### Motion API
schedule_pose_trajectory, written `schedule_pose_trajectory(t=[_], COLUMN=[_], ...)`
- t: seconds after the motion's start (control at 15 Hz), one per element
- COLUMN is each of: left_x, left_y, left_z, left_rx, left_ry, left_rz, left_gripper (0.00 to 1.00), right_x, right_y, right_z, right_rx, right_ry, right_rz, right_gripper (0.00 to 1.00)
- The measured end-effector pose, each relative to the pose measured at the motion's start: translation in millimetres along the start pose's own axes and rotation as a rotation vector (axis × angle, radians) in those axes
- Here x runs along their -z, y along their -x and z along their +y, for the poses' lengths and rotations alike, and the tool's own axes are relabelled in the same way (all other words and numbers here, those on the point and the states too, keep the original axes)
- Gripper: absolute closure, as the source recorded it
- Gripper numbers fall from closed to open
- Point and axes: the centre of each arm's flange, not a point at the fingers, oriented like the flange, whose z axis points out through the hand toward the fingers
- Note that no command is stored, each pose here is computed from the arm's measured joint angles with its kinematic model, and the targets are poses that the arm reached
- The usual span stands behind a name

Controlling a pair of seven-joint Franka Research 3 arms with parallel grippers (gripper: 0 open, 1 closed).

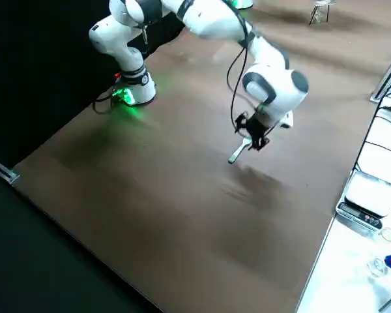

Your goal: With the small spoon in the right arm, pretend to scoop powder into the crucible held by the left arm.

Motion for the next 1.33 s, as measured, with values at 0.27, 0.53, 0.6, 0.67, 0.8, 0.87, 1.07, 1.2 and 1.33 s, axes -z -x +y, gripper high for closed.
schedule_pose_trajectory(t=[0.27, 0.53, 0.6, 0.67, 0.8, 0.87, 1.07, 1.2, 1.33], left_x=[41.7, 94.4, 102.6, 109.2, 115.7, 114.7, 113.6, 116.3, 120.1], left_y=[-9.5, -11.7, -11.1, -10.3, -0.1, 5.5, 22.3, 31.8, 36.2], left_z=[36.1, 103.1, 123.7, 147.4, 224.4, 245.8, 290.4, 301.5, 300.6], left_rx=[0.021, 0.016, 0.011, 0.000, 0.009, 0.029, 0.054, 0.062, 0.072], left_ry=[-0.072, -0.317, -0.380, -0.463, -0.633, -0.647, -0.660, -0.671, -0.677], left_rz=[0.038, 0.120, 0.141, 0.164, 0.250, 0.277, 0.329, 0.335, 0.333], left_gripper=[0.12, 0.00, 0.00, 0.00, 0.00, 0.00, 0.00, 0.00, 0.00], right_x=[57.6, 136.4, 154.2, 169.6, 206.2, 216.8, 247.4, 261.1, 271.3], right_y=[-32.2, -26.8, -24.6, -23.8, -31.1, -35.6, -39.5, -39.6, -37.0], right_z=[-44.1, -72.2, -82.1, -92.4, -125.2, -135.7, -166.0, -186.6, -204.3], right_rx=[-0.193, -0.375, -0.420, -0.456, -0.556, -0.607, -0.735, -0.796, -0.850], right_ry=[-0.072, 0.011, 0.035, 0.055, 0.105, 0.124, 0.164, 0.123, 0.097], right_rz=[-0.083, -0.053, -0.041, -0.030, -0.007, 0.006, 0.053, 0.095, 0.119], right_gripper=[0.07, 0.04, 0.03, 0.01, 0.01, 0.01, 0.00, 0.00, 0.00])
